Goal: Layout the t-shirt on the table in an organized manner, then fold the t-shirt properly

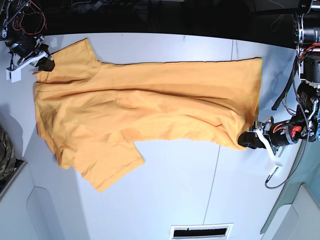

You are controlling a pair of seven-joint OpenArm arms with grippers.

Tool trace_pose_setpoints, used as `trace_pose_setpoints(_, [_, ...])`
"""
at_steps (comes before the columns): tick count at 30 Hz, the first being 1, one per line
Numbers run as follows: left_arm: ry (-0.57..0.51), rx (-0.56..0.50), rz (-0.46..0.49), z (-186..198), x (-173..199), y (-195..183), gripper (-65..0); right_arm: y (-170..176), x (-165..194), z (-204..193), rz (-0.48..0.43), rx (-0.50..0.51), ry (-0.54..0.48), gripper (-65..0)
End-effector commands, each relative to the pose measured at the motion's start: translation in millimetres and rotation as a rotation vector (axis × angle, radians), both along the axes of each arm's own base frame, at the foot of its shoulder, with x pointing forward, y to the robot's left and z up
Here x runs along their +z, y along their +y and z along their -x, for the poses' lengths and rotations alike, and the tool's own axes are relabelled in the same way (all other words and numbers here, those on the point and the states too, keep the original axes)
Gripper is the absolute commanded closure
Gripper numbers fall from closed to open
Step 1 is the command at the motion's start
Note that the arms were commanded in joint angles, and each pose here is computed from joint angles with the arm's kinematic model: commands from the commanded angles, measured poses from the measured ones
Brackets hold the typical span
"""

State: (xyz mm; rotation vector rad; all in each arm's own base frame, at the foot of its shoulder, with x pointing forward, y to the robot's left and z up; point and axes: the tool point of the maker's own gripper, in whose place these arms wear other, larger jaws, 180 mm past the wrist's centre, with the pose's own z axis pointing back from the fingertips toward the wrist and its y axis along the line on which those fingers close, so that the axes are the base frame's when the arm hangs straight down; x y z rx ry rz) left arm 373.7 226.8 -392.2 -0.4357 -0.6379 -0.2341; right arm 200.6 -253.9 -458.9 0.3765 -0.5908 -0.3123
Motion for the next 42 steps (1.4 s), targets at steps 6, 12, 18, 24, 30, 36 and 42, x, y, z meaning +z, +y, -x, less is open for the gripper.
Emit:
trace_pose_setpoints(6, [-0.072, -0.020, 0.121, 5.3, 33.2, -2.7, -25.9, -6.7, 5.9, 0.5, 0.013, 0.010, -0.014, 0.0])
trace_pose_setpoints(12, [-0.189, -0.110, 0.126, -2.0, 65.9, -35.0, -25.8, -4.7, -1.9, 22.6, 0.000, 0.019, 0.048, 0.0])
trace_pose_setpoints(18, [-0.223, -0.126, 0.109, -6.7, 64.2, -51.7, -25.8, -21.3, 11.5, 44.7, 0.013, -0.033, 0.033, 0.0])
trace_pose_setpoints(24, [-0.249, -0.128, 0.162, -10.8, 62.0, -79.1, -25.8, -39.2, 27.5, 45.5, 0.063, -0.062, 0.000, 0.0])
trace_pose_setpoints(30, [-0.230, -0.139, 0.098, -9.1, 52.4, -75.0, -25.9, -37.7, 25.8, 49.5, 0.060, -0.052, 0.022, 0.0])
trace_pose_setpoints(36, [-0.143, -0.164, 0.154, 7.1, 61.2, -59.6, -25.8, -36.7, 23.0, 57.2, 0.056, -0.049, 0.044, 0.0])
trace_pose_setpoints(42, [-0.306, -0.219, 0.152, -0.3, 122.5, -54.5, -25.8, -37.0, 21.0, 63.8, 0.057, -0.050, 0.057, 0.0])
